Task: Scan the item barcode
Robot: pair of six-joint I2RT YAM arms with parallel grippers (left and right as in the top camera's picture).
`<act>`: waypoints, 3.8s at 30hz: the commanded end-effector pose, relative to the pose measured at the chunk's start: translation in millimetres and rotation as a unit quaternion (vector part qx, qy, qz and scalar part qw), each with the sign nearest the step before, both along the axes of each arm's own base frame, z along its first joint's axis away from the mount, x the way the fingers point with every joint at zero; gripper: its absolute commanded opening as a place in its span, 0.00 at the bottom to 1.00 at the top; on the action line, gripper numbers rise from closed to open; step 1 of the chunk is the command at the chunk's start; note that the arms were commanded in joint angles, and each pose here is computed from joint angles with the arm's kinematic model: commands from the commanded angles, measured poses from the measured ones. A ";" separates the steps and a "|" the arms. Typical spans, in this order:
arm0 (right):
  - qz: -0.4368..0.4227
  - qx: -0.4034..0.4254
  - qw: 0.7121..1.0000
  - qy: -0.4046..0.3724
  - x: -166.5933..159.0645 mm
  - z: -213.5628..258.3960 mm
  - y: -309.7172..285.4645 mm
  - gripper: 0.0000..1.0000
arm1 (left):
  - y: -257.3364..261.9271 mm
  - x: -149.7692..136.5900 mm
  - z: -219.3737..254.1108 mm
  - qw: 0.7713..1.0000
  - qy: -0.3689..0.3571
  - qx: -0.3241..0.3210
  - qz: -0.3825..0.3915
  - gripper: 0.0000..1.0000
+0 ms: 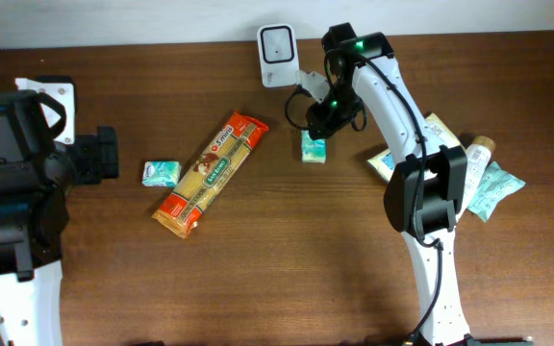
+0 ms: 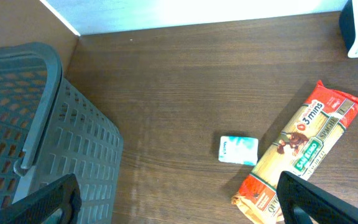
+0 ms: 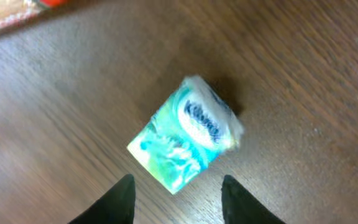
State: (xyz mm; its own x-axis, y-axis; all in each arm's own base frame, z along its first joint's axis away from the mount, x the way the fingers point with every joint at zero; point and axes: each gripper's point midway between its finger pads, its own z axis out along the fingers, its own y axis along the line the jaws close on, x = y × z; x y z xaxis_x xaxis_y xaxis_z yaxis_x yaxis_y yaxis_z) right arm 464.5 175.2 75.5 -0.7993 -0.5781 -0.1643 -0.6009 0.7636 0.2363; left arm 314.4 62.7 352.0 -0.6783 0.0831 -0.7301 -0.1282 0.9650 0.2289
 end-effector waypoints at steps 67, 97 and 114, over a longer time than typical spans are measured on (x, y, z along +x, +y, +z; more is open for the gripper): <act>-0.153 -0.196 0.846 -0.471 171.0 54.1 51.5 0.04 | 1.1 -1.0 2.9 1.000 -0.006 -0.004 0.006 0.99; 0.082 -0.174 0.865 -0.464 165.5 66.7 68.7 0.04 | 1.1 -1.0 2.9 1.000 -0.006 -0.004 0.006 0.99; -0.222 -0.027 0.949 -0.223 -12.5 210.5 -28.7 0.04 | 1.0 -1.0 2.9 1.000 -0.006 -0.004 0.006 0.99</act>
State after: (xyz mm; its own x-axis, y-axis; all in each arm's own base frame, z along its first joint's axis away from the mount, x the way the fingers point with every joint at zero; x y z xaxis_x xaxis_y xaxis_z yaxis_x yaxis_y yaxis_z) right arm 451.9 206.9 275.9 -0.6913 -0.4703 -0.5485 -0.5445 0.8381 -0.0322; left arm 314.4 62.6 352.0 -0.6783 0.0831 -0.7301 -0.1279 0.9651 0.2286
